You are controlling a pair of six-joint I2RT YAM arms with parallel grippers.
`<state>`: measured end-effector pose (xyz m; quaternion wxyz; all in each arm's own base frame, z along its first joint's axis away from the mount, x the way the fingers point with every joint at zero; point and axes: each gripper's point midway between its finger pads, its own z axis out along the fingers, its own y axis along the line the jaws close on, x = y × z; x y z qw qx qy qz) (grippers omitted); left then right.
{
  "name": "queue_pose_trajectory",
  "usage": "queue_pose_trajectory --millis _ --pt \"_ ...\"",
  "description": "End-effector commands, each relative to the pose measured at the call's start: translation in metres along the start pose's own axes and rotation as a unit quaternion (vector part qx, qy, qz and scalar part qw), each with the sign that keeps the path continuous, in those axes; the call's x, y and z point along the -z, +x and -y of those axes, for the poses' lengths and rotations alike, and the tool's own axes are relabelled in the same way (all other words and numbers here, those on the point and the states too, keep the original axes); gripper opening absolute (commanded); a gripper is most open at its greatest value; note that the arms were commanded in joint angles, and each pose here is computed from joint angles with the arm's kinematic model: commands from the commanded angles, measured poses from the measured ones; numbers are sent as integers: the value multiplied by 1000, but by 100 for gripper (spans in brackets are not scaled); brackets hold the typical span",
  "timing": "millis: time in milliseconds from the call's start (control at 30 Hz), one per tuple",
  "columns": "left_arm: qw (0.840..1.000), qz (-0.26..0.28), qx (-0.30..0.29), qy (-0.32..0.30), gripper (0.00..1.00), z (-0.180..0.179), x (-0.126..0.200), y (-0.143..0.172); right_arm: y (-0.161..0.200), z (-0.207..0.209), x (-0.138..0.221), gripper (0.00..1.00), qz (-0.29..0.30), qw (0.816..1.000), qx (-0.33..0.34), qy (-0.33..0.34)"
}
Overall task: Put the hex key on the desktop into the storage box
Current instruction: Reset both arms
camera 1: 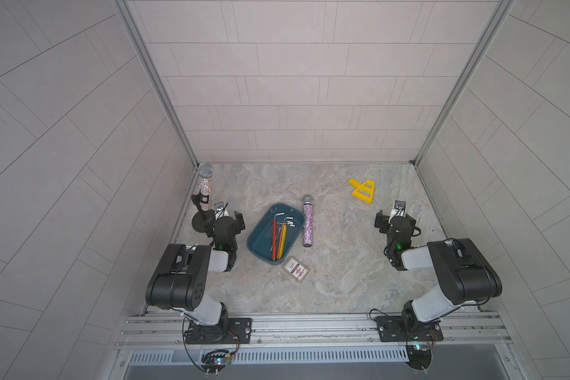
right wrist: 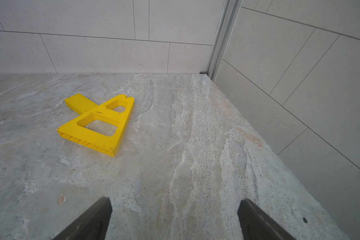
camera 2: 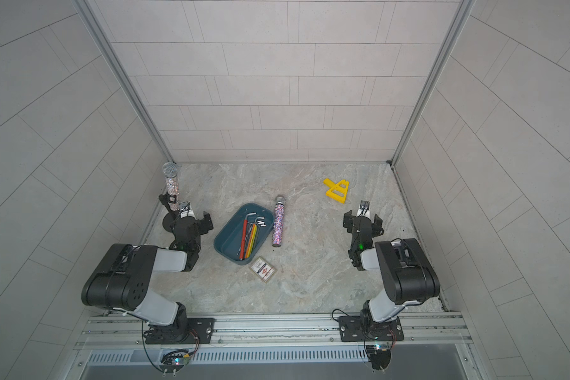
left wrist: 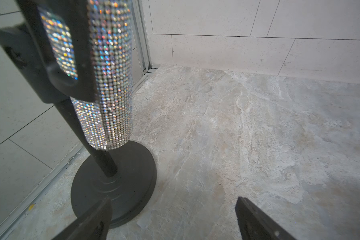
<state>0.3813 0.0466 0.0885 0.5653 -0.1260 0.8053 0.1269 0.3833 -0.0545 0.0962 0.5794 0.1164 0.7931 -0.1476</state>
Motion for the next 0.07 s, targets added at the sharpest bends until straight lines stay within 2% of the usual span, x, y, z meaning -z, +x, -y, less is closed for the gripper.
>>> queue_pose_trajectory --millis 0,33 --pt "1000 1 0 -17 100 -6 -2 -3 1 5 1 100 0 1000 -5 10" --pt "1000 2 2 -19 100 -7 -1 -3 1 5 1 100 0 1000 -6 11"
